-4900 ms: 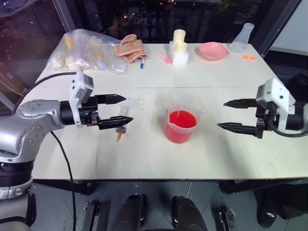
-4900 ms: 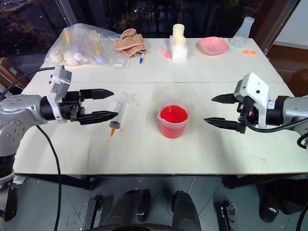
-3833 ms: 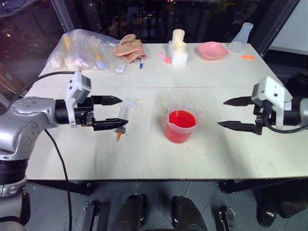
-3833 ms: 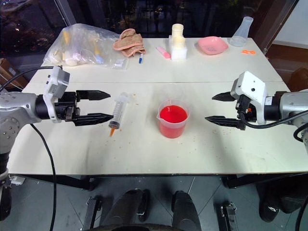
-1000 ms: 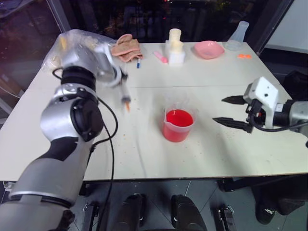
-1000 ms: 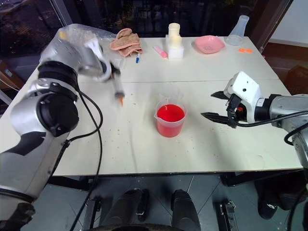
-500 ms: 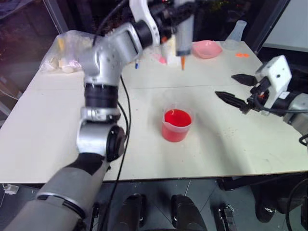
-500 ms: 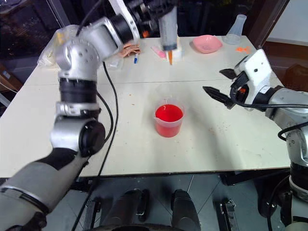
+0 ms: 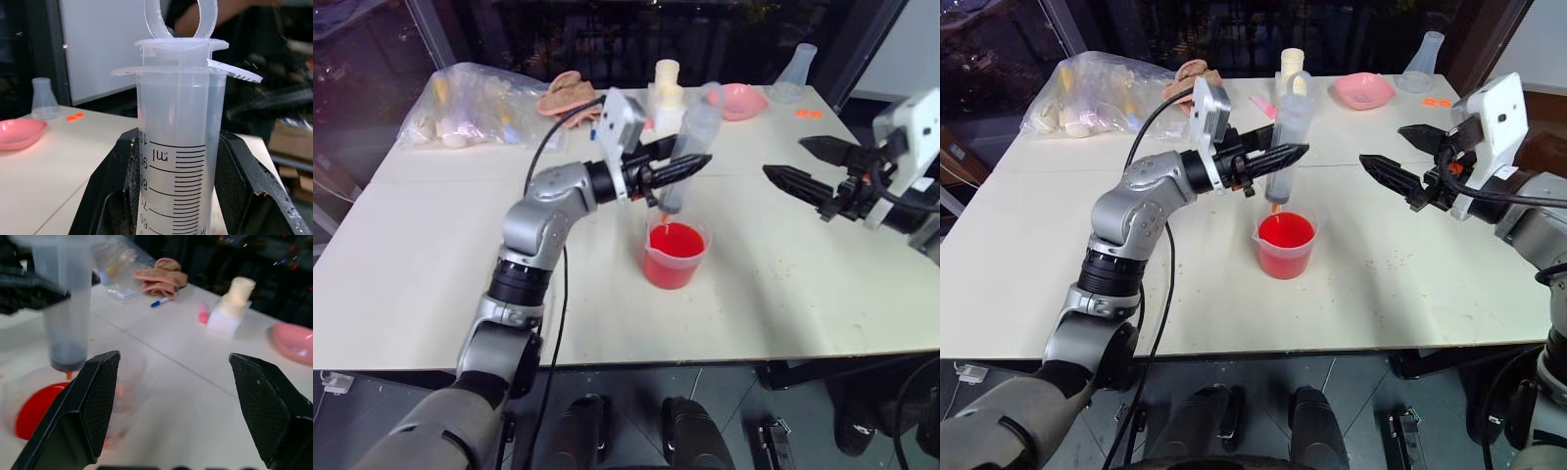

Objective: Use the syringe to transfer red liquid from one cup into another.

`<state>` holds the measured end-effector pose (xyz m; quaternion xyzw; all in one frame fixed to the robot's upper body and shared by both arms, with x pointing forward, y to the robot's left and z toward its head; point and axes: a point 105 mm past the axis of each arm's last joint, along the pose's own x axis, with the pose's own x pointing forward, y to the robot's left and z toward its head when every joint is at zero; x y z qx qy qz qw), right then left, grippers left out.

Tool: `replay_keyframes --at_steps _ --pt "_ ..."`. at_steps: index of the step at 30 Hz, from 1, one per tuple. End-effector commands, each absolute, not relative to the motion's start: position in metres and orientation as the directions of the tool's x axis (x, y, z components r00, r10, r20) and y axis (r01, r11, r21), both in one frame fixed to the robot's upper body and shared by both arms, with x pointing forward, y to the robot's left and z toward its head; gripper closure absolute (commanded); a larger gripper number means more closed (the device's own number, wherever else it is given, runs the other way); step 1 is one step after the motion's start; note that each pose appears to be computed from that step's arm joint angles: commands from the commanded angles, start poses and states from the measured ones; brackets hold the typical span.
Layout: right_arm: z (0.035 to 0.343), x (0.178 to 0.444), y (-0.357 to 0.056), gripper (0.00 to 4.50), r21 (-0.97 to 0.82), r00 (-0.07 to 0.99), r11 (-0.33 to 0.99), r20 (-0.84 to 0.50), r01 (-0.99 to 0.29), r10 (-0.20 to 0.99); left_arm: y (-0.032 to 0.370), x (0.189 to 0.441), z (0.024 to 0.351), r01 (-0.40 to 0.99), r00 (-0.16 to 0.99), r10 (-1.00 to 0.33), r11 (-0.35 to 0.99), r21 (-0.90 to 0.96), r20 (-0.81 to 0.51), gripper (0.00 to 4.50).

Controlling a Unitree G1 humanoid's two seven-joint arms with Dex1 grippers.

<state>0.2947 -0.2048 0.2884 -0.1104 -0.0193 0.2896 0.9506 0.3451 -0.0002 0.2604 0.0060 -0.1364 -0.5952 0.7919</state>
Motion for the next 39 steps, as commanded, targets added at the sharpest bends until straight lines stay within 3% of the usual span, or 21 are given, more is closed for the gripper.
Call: replay_keyframes --at_steps 1,11,19,36,39 --pt "0.313 0.291 -0.203 0.8 -0.189 0.824 0.815 0.045 -0.548 0.565 -0.001 0.336 0.268 0.946 0.199 -0.946 0.253 0.201 0.255 2.96" --pt "0.324 0.288 -0.173 0.8 -0.113 0.769 0.765 0.014 -0.634 0.64 -0.007 0.32 0.245 0.971 0.16 -0.953 0.199 0.133 0.257 2.96" --pt "0.315 0.267 -0.149 0.8 -0.073 0.665 0.664 0.004 -0.744 0.747 -0.012 0.317 0.234 0.972 0.156 -0.959 0.192 0.138 0.235 2.96" --pt "0.308 0.278 -0.126 0.8 -0.025 0.67 0.67 0.019 -0.742 0.742 -0.017 0.313 0.235 0.971 0.135 -0.963 0.176 0.164 0.233 2.96" --pt "0.307 0.28 -0.124 1.65 -0.02 0.669 0.669 0.019 -0.743 0.743 -0.016 0.313 0.235 0.97 0.135 -0.963 0.177 0.166 0.234 2.96"
